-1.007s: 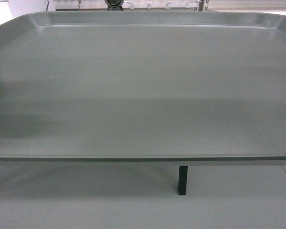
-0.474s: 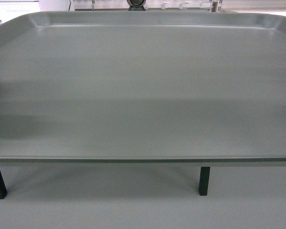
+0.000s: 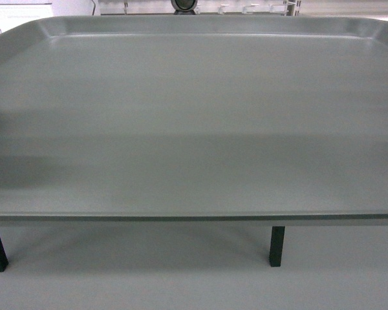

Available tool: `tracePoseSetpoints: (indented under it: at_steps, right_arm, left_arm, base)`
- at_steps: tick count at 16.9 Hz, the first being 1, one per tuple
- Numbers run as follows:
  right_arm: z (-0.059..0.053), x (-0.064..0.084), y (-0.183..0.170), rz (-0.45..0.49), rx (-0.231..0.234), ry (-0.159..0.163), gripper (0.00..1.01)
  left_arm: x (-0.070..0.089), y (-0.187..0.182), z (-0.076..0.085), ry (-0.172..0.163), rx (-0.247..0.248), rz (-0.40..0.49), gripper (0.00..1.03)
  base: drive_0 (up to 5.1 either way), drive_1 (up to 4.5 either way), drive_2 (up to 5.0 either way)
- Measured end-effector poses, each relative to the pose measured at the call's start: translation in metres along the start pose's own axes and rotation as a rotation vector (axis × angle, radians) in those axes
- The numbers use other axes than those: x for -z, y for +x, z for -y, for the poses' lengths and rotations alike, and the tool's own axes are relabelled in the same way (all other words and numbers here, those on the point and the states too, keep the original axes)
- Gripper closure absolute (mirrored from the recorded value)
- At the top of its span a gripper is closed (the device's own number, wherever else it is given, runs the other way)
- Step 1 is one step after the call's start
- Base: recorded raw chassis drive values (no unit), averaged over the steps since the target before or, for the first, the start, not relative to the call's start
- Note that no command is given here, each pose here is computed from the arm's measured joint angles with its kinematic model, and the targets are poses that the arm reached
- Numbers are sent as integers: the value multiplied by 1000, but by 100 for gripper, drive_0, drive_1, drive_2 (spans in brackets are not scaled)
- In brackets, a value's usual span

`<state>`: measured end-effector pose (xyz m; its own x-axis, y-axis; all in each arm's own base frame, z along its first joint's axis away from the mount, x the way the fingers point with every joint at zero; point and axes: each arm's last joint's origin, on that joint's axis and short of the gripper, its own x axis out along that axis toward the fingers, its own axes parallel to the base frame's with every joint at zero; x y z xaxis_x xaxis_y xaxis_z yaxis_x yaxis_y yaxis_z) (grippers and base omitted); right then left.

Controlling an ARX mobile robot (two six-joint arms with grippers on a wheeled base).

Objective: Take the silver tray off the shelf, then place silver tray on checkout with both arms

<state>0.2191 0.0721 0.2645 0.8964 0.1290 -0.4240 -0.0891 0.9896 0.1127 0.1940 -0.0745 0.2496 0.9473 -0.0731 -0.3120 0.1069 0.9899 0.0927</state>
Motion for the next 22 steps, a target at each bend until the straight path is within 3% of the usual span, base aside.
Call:
tracePoseSetpoints:
  at_steps: [22]
  right_arm:
    - [0,0,0,-1,1,0,98]
  left_arm:
    - [0,1,0,3,1,0,99]
  base:
    - [5,426,-416]
